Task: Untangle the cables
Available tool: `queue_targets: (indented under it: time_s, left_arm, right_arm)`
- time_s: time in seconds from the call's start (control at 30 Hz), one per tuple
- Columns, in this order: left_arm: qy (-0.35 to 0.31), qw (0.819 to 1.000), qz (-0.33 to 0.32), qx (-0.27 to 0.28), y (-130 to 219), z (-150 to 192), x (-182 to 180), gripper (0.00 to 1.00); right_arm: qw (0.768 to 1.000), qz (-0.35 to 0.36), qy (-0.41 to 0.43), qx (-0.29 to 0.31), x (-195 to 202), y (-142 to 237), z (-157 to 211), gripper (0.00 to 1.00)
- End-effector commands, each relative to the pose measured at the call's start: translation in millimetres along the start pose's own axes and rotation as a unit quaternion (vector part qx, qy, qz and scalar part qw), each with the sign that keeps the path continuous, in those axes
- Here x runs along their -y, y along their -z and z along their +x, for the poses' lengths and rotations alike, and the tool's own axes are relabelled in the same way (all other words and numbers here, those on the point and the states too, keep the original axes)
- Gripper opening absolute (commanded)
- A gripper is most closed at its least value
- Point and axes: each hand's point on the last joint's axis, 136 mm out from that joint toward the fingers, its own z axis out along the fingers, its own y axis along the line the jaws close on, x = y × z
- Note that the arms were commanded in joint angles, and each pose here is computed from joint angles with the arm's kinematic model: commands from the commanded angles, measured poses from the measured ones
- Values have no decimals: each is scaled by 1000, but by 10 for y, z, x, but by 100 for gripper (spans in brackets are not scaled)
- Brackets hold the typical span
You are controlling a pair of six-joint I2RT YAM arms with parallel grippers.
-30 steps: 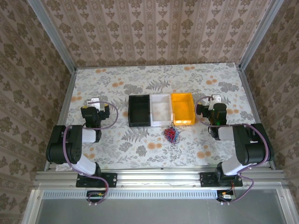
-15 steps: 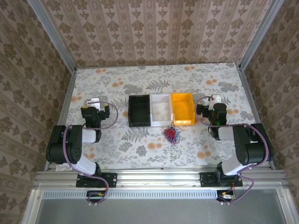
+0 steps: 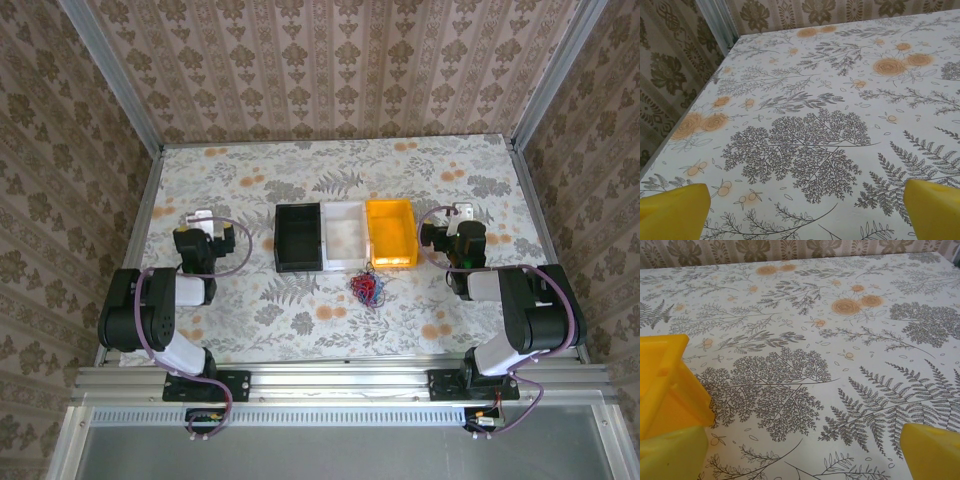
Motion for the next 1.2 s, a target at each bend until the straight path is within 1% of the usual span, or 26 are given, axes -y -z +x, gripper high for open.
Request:
queue_targets:
  time_s: [0.0, 0.03, 0.13, 0.17, 0.2, 0.23, 0.3, 0.33, 0.4, 0.43, 0.5, 0.57, 0.6, 0.63, 0.73, 0.8, 0.83, 0.93, 1.03, 1.1, 1.17]
  left_arm:
    - [-16, 998, 57, 5, -25, -213, 161, 100]
    - [-28, 997, 67, -4, -16, -299, 218, 100]
    - [-63, 996, 52, -36, 82, -572, 329, 100]
    - [-71, 995, 64, -42, 139, -647, 432, 100]
    - [-76, 994, 63, -41, 192, -721, 521, 100]
    - [-68, 996, 48, -31, 249, -808, 588, 100]
    - [-19, 999, 31, -21, 356, -925, 735, 100]
    - [13, 999, 36, -37, 402, -915, 841, 100]
    - [56, 994, 61, -74, 480, -836, 1099, 100]
    - [60, 991, 84, -81, 571, -802, 1323, 100]
    - [53, 988, 128, -66, 753, -814, 1707, 100]
    - [15, 981, 185, -60, 971, -821, 2103, 100]
    - [-3, 974, 215, -69, 1079, -789, 2287, 100]
    - [-20, 962, 259, -83, 1203, -716, 2492, 100]
    - [-79, 919, 370, -111, 1602, -461, 2973, 100]
    - [-116, 894, 415, -123, 1814, -289, 3178, 100]
    - [-133, 880, 436, -130, 1902, -210, 3262, 98]
    - [-165, 851, 477, -144, 2088, -63, 3472, 96]
    - [-207, 833, 492, -146, 2194, 34, 3632, 95]
    - [-226, 829, 490, -147, 2209, 92, 3694, 95]
    - [-231, 823, 496, -152, 2228, 140, 3737, 95]
  right_arm:
    - [1000, -4, 0, 3, -5, -5, -161, 100]
    - [1000, 3, -2, -5, 14, 20, -239, 100]
    - [999, 25, -30, -38, 61, 171, -554, 91]
    - [998, 20, -47, -39, 27, 227, -628, 87]
    - [997, 14, -65, -36, -25, 286, -670, 85]
    - [997, -1, -75, -29, -122, 353, -713, 85]
    - [996, -18, -76, -38, -276, 456, -706, 85]
    - [996, -21, -69, -55, -355, 516, -679, 85]
    - [995, -14, -51, -81, -439, 621, -631, 85]
    - [995, -12, -43, -89, -486, 678, -617, 85]
    - [995, -16, -29, -92, -583, 780, -612, 85]
    - [995, -18, -27, -97, -637, 859, -615, 85]
    - [994, -19, -36, -106, -648, 885, -603, 86]
    - [991, -21, -47, -120, -662, 912, -564, 86]
    - [984, -51, -66, -159, -805, 1010, -405, 85]
    - [978, -80, -69, -178, -939, 1093, -267, 84]
    - [975, -93, -74, -188, -1000, 1137, -196, 84]
    - [962, -139, -74, -224, -1201, 1247, 62, 81]
    - [953, -156, -69, -250, -1309, 1313, 285, 80]
    - [949, -163, -70, -261, -1355, 1343, 366, 79]
    - [947, -168, -71, -265, -1379, 1366, 410, 79]
